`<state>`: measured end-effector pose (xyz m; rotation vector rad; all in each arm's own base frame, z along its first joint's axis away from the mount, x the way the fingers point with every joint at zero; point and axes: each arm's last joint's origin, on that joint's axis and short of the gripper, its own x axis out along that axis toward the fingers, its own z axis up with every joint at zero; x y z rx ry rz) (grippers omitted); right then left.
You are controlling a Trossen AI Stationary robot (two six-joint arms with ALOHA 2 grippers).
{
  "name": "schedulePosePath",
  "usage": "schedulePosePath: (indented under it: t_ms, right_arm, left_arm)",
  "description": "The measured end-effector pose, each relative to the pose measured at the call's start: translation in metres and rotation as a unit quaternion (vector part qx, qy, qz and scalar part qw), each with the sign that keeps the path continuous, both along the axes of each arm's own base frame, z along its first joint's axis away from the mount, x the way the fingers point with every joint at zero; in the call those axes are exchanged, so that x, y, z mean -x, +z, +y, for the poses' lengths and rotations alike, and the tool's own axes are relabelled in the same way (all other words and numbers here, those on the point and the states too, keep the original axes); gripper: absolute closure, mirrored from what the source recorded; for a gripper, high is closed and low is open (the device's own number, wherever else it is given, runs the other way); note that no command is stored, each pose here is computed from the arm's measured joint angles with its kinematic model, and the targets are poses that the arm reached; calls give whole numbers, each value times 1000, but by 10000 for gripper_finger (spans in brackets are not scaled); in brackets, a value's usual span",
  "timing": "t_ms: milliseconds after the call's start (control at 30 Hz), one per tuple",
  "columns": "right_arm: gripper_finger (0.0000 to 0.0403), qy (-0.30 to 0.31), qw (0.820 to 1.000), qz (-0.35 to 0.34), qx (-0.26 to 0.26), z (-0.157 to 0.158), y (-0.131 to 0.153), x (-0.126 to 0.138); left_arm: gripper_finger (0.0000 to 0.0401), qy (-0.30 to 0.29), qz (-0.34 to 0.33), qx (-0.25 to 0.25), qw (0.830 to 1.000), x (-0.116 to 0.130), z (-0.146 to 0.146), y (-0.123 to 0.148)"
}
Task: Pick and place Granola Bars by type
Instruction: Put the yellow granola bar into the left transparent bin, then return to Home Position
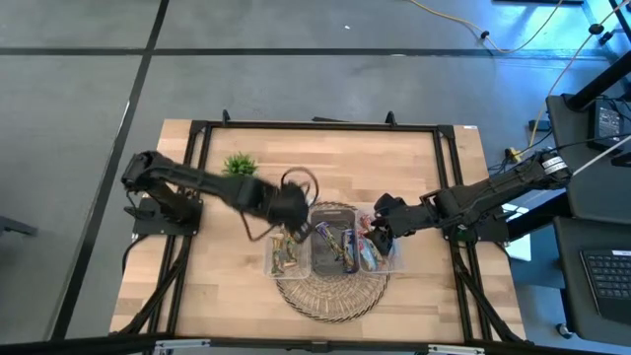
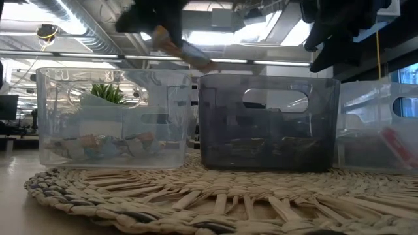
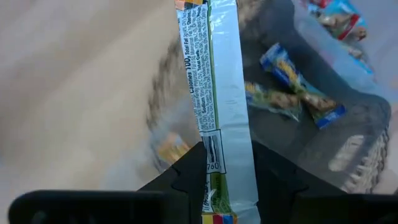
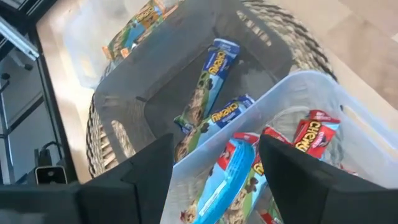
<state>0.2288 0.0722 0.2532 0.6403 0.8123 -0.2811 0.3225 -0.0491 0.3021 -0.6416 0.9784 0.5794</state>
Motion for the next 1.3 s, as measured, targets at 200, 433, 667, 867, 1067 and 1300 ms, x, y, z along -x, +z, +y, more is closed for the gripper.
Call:
schedulePosePath:
  t_ms: [200,433,667,867,1067,1300]
  right_arm:
    - [164,-11,1000,0,0,-5,0,-2]
    - [164,25,999,2,31,-6,0,-2]
    - [164,27,999,1,33,-6,0,-2]
    - [164,42,999,5,17,-5,0,-2]
    - [164,42,999,6,17,-5,0,-2]
    - [164,44,999,6,14,-5,0,-2]
  left_arm:
    - [302,109,-18,10,994,2,-53,-19]
    - [302,188,6,44,981,-3,-91,-55]
    - [306,229,31,43,972,-11,-100,-84]
    - [297,231,39,40,971,-15,-96,-90]
    - [293,218,43,36,974,-16,-94,-89]
    - [282,217,39,30,975,-16,-94,-88]
